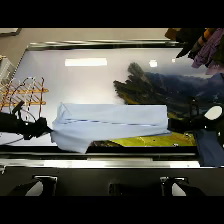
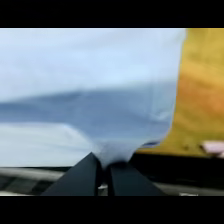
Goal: Fold the clothes and pants, and hang the long-sleeved shirts on hangers.
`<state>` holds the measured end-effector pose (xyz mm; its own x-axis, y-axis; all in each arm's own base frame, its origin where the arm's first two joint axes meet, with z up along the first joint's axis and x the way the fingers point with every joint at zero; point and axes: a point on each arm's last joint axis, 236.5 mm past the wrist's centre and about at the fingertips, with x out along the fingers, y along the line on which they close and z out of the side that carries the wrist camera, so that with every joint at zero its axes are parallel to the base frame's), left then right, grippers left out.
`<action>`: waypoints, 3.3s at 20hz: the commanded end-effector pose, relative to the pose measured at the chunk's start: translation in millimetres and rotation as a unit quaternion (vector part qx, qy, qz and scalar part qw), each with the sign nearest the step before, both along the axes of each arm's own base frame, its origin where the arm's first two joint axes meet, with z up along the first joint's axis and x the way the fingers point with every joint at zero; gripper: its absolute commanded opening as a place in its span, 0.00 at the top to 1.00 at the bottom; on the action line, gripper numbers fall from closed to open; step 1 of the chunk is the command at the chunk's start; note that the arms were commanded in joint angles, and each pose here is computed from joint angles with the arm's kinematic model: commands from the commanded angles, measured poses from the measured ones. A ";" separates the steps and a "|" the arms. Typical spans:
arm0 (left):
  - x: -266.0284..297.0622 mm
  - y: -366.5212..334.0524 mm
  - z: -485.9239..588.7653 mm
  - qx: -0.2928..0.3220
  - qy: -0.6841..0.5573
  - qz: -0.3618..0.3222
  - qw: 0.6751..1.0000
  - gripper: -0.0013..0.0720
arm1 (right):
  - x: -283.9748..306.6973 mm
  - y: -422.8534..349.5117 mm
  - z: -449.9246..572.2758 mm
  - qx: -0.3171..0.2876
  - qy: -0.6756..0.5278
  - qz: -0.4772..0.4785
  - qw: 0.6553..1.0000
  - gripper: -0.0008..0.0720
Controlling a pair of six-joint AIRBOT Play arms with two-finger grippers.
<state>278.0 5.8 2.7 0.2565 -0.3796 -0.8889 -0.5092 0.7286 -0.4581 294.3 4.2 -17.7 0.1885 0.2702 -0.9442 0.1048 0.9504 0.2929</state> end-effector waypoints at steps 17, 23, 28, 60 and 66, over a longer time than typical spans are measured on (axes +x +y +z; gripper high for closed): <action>205.7 18.9 -11.5 -0.002 -0.032 -0.014 0.999 0.96 | 157.4 -21.2 -10.0 -0.030 -0.057 0.001 0.998 0.94; 208.6 7.3 -55.2 -0.012 0.007 -0.028 1.000 0.96 | 160.2 -16.7 -43.9 -0.010 -0.026 -0.018 0.999 0.94; 207.9 2.2 -64.3 -0.011 0.015 -0.034 0.999 0.80 | 150.6 -20.3 -38.9 0.003 0.011 -0.036 0.999 0.51; 176.7 41.6 67.5 0.126 -0.076 -0.054 0.988 0.27 | 121.9 -47.1 -99.5 0.107 0.130 -0.038 0.985 0.30; 176.7 41.0 67.6 0.125 -0.076 -0.055 0.988 0.27 | 124.3 -48.5 -99.9 0.103 0.125 -0.040 0.986 0.94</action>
